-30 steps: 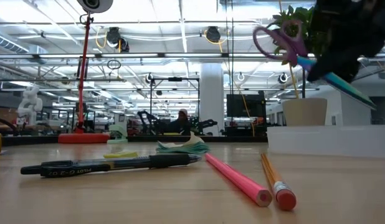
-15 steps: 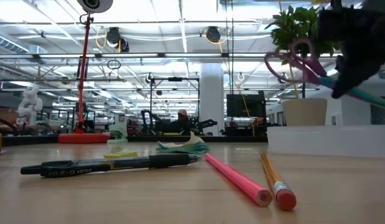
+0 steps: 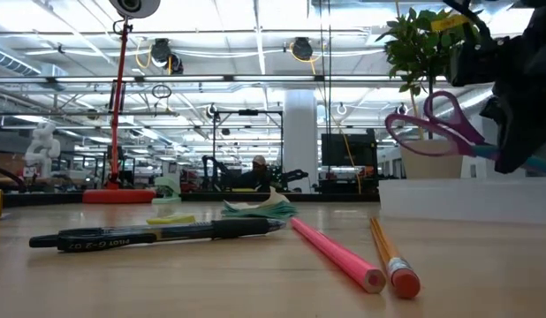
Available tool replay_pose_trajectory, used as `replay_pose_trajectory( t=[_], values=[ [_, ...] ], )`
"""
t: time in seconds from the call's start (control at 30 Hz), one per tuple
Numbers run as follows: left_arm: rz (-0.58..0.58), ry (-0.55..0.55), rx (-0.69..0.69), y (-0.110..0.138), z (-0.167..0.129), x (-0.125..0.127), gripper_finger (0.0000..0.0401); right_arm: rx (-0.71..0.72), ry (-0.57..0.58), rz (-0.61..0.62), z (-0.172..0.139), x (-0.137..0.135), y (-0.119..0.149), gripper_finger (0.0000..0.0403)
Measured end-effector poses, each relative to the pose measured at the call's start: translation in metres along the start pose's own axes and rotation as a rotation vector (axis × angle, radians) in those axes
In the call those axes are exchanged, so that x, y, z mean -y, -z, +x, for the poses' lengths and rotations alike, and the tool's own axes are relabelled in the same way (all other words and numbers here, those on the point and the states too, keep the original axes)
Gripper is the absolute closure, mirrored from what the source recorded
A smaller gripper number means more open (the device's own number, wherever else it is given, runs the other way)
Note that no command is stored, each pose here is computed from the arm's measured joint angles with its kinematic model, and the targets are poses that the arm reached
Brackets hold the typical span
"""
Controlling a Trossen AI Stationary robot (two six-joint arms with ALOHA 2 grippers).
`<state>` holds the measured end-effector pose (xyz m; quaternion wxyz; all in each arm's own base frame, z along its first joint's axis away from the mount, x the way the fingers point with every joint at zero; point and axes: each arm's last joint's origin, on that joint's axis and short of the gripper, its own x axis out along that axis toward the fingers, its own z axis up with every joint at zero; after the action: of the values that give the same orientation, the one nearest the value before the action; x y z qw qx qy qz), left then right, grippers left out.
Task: Pack school essentials
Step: Put the scissors into the supply box
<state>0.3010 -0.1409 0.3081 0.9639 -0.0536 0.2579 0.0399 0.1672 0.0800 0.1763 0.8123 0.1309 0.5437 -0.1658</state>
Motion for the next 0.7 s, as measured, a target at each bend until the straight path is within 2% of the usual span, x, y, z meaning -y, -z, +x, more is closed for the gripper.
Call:
replay_pose_trajectory(
  t=[0.3,0.7],
  values=[
    [-0.006,-0.020,0.002,-0.0024,0.0031,-0.0065,0.0176,-0.025,0.050,0.084,0.0034,0.0054,-0.0009,0.0365],
    [-0.007,-0.020,0.003,-0.0026,0.0033,-0.0069,0.0176,-0.044,0.076,0.092,0.0069,0.0093,0.0038,0.0361]
  ],
)
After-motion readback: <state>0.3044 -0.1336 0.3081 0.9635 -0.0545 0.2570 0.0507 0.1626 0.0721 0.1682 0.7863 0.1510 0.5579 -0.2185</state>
